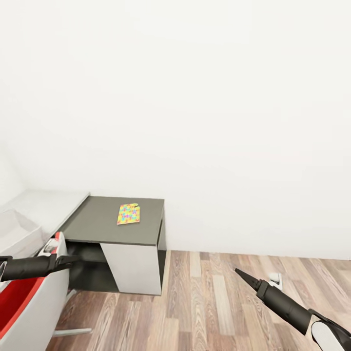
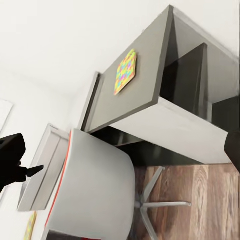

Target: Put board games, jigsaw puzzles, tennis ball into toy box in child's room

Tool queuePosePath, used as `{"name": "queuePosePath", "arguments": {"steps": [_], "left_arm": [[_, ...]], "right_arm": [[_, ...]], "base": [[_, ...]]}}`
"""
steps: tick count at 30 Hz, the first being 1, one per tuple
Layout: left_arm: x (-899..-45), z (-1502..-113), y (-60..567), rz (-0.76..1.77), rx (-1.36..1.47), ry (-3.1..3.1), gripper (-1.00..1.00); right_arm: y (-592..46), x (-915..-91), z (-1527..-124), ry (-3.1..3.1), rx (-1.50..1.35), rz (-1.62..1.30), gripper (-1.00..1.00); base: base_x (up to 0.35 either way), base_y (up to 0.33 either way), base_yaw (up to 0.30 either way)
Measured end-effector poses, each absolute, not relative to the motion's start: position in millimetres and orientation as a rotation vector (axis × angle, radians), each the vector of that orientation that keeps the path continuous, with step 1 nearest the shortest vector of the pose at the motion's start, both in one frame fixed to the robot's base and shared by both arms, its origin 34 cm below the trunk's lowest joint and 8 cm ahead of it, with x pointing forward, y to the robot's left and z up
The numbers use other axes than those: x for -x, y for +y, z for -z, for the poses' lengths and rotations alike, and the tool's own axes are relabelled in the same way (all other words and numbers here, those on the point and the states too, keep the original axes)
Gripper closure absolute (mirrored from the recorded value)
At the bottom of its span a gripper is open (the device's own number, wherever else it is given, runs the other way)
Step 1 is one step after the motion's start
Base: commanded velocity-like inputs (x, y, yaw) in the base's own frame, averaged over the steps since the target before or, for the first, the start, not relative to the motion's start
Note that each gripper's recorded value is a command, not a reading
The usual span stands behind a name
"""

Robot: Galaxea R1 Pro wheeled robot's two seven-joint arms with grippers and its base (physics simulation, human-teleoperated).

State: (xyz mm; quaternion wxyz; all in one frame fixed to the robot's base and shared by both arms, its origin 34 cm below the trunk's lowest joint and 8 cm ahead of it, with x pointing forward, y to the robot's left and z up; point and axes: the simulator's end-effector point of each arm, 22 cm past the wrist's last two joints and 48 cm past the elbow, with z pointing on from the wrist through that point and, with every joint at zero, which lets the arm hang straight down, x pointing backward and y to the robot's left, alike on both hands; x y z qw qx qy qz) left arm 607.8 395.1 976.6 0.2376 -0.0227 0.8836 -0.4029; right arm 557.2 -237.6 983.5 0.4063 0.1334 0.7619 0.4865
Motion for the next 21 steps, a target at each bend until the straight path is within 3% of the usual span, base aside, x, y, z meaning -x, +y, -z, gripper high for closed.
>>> {"name": "queuePosePath", "arguments": {"steps": [12, 21], "left_arm": [[-608.1, -976.5, 395.2, 1.103, 0.061, 2.422, -1.00], [-607.8, -976.0, 395.2, 1.104, 0.062, 2.423, -1.00]], "right_arm": [[-241.0, -555.5, -974.7, 1.936, -0.360, -1.224, -1.00], [-241.5, -555.4, -973.3, 1.938, -0.363, -1.223, -1.00]], "base": [[-0.127, 0.094, -0.285], [-0.230, 0.092, -0.285]]}}
